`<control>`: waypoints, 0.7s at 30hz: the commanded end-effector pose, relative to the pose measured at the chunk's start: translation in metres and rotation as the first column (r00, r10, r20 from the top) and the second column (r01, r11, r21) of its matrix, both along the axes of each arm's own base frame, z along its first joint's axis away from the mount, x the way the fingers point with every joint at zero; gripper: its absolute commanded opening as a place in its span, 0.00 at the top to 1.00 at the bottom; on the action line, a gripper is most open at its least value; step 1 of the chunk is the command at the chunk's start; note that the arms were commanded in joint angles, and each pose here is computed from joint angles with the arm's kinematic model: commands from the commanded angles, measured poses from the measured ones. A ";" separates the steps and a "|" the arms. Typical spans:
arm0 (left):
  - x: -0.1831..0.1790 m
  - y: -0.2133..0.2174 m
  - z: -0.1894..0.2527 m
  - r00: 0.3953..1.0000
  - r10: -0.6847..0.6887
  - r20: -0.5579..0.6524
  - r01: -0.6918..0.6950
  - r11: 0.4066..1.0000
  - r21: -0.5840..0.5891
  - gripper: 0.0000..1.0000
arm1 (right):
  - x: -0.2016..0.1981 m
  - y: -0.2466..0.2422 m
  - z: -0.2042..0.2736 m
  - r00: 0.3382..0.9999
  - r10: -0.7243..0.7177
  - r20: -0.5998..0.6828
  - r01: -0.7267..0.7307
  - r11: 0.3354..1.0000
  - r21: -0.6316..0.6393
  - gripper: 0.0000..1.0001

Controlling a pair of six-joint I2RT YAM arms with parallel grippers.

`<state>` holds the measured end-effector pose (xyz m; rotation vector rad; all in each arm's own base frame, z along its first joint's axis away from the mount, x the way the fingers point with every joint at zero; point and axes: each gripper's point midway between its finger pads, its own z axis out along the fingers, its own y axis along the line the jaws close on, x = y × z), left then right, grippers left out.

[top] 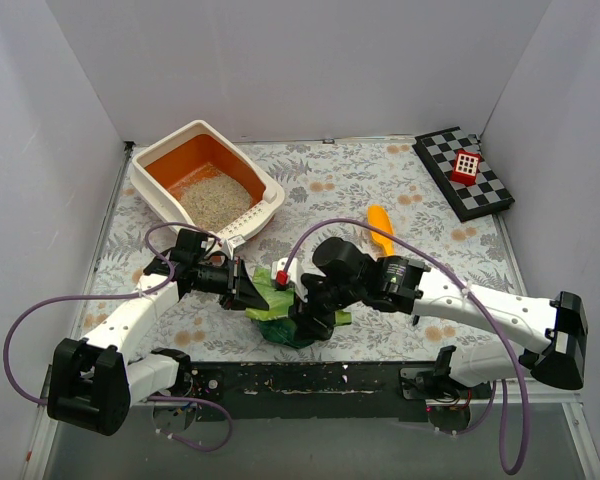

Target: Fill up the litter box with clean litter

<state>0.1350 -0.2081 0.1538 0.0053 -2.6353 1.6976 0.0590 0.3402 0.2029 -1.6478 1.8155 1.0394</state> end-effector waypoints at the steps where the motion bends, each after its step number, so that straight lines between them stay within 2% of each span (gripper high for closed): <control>1: 0.001 0.002 -0.001 1.000 0.003 0.023 -0.003 1.000 0.024 1.00 | 0.009 -0.001 -0.017 0.999 -0.016 0.047 0.017 1.000 -0.026 0.42; 6: 0.002 0.002 0.000 1.000 -0.001 0.025 0.001 1.000 0.016 1.00 | 0.007 -0.015 -0.047 0.999 -0.022 0.034 0.026 0.995 -0.097 0.46; 10: 0.003 0.001 0.002 1.000 -0.002 0.024 0.002 1.000 0.012 1.00 | 0.004 -0.023 -0.061 0.999 -0.026 0.021 0.029 0.990 -0.136 0.57; 13: 0.003 0.001 0.002 1.000 -0.005 0.027 0.005 1.000 0.008 1.00 | 0.003 -0.029 -0.069 0.999 -0.029 0.013 0.031 0.986 -0.165 0.72; 16: 0.003 0.000 0.005 0.999 -0.010 0.036 0.010 1.000 0.001 1.00 | 0.004 -0.033 -0.072 0.999 -0.049 0.019 0.051 0.982 -0.183 0.98; 21: 0.016 -0.002 0.025 0.990 -0.018 0.138 0.020 1.000 -0.011 0.99 | 0.009 -0.035 -0.066 0.996 -0.081 0.039 0.087 0.981 -0.171 0.99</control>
